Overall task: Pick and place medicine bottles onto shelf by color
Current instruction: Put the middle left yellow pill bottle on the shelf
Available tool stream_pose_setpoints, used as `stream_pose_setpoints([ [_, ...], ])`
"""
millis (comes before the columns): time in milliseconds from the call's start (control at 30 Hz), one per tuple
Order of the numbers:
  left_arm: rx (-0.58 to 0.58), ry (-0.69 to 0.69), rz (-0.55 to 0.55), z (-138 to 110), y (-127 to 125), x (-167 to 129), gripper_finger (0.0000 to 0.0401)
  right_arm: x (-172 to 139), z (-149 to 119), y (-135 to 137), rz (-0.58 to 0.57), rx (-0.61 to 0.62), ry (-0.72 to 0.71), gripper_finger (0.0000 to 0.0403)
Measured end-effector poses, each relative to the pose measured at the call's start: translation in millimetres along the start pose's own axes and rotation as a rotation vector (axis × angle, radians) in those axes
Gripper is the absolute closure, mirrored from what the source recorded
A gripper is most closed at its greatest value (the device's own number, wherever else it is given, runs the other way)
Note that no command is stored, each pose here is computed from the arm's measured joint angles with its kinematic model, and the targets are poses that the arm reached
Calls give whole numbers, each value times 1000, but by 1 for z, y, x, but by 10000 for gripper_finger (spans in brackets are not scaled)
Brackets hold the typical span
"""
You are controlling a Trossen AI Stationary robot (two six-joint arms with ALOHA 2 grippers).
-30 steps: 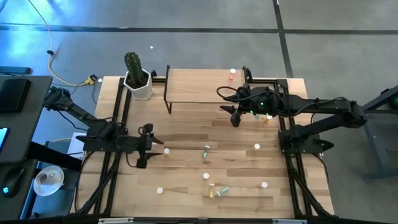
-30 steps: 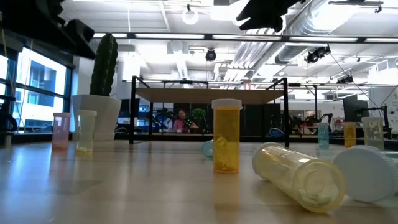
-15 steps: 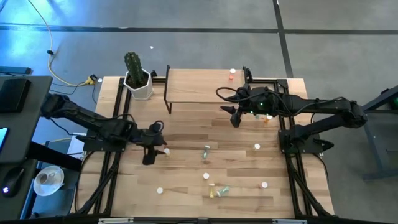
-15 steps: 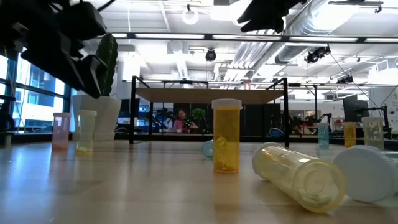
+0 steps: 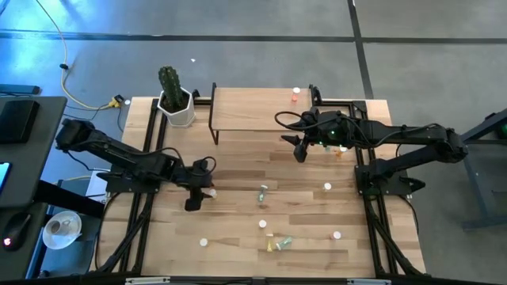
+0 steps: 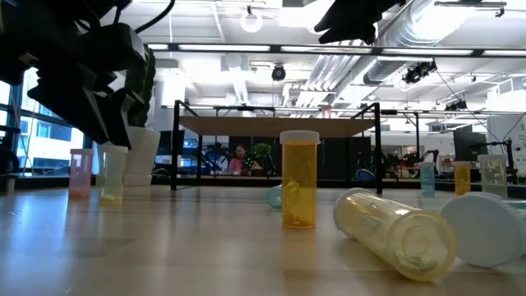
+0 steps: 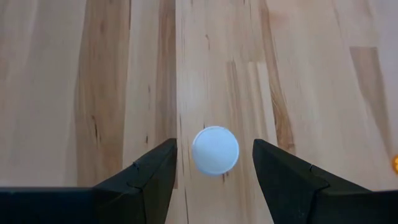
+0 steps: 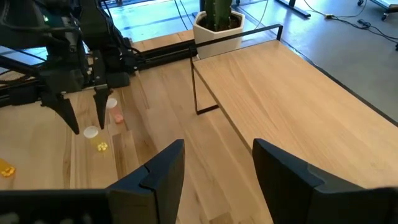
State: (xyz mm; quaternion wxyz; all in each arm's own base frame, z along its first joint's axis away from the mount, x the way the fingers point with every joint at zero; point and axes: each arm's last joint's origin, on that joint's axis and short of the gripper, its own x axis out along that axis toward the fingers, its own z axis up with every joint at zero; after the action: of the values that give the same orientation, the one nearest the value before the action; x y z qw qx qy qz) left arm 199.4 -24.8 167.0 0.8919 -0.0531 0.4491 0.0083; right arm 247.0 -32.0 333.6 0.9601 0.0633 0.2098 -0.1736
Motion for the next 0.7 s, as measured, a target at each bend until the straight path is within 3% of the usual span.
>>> stream_pose_setpoints([
  [700, 1, 23, 20, 0, 0, 14, 205, 0, 0, 0, 0, -1, 2, 222],
])
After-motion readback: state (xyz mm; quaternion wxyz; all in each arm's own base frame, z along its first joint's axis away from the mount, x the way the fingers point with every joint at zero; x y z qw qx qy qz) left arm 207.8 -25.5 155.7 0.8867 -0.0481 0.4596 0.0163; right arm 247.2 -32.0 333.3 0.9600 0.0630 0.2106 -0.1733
